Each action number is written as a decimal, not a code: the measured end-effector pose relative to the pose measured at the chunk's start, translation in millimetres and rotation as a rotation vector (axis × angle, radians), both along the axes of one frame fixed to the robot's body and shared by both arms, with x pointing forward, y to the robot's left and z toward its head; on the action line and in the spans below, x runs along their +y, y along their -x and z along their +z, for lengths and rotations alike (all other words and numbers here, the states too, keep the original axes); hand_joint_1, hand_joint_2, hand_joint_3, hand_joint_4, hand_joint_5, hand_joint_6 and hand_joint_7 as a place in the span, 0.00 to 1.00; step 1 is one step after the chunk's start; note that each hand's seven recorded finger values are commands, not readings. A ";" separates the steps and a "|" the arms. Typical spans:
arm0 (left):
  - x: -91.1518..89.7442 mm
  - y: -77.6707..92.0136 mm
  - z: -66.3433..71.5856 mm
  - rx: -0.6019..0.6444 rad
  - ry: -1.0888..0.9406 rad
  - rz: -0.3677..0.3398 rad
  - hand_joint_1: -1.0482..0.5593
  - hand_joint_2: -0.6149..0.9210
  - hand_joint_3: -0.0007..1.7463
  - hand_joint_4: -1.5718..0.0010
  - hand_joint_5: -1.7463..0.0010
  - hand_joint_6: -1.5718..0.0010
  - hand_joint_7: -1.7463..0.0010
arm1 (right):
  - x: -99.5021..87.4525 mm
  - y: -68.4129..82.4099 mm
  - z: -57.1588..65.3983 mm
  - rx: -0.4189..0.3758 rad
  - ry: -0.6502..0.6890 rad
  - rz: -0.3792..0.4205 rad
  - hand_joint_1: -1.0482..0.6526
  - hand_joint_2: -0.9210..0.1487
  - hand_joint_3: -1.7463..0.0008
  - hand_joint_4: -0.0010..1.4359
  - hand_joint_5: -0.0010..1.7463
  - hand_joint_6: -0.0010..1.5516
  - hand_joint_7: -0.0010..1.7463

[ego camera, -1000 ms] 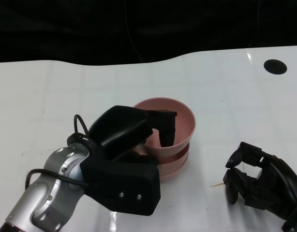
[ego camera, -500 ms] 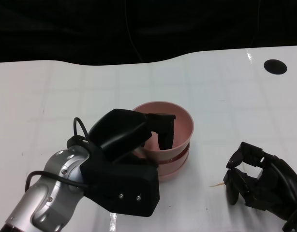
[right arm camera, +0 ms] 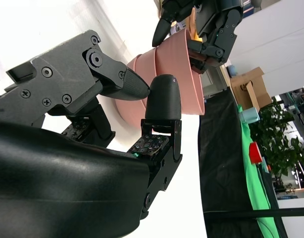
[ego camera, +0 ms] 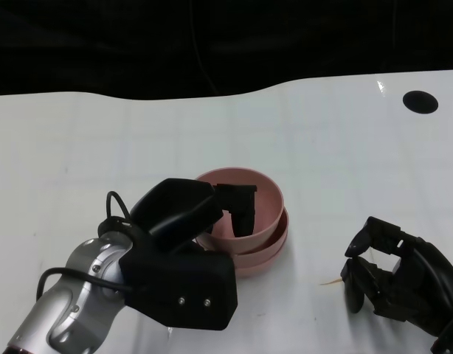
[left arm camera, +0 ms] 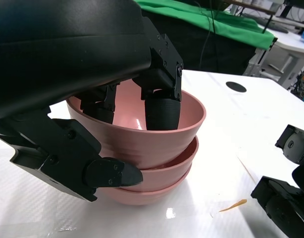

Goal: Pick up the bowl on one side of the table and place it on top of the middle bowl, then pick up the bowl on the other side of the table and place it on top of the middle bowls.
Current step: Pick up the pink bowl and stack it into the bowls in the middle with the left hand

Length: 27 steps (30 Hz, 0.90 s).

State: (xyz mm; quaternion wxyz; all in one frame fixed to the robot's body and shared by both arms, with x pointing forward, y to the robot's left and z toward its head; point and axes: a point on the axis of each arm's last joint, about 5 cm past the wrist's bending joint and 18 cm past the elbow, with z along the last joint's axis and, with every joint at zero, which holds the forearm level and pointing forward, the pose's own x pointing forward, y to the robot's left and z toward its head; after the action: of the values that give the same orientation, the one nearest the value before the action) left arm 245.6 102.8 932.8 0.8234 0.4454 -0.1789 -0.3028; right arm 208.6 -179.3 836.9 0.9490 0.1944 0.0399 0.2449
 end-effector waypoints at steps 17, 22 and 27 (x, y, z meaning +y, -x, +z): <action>-1.5 -0.8 -8.2 0.009 0.009 0.001 0.64 0.87 0.37 0.56 0.00 0.65 0.00 | -0.1 0.0 0.1 -0.006 0.002 0.006 0.51 0.31 0.44 0.63 1.00 0.54 0.82; -2.3 -1.2 -8.6 0.009 0.006 0.000 0.63 0.87 0.36 0.56 0.00 0.66 0.00 | -0.1 0.1 -0.2 -0.002 0.000 0.008 0.52 0.33 0.42 0.64 0.99 0.55 0.82; -4.1 -5.1 -6.8 0.004 -0.001 -0.005 0.63 0.87 0.35 0.57 0.00 0.66 0.00 | -0.1 0.4 -0.9 0.001 0.000 0.007 0.51 0.34 0.41 0.64 0.99 0.55 0.82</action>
State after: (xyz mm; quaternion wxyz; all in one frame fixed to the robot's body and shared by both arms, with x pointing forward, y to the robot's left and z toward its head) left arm 250.6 98.7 926.0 0.8227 0.4449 -0.1780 -0.3060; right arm 208.2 -179.4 836.0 0.9481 0.1944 0.0410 0.2484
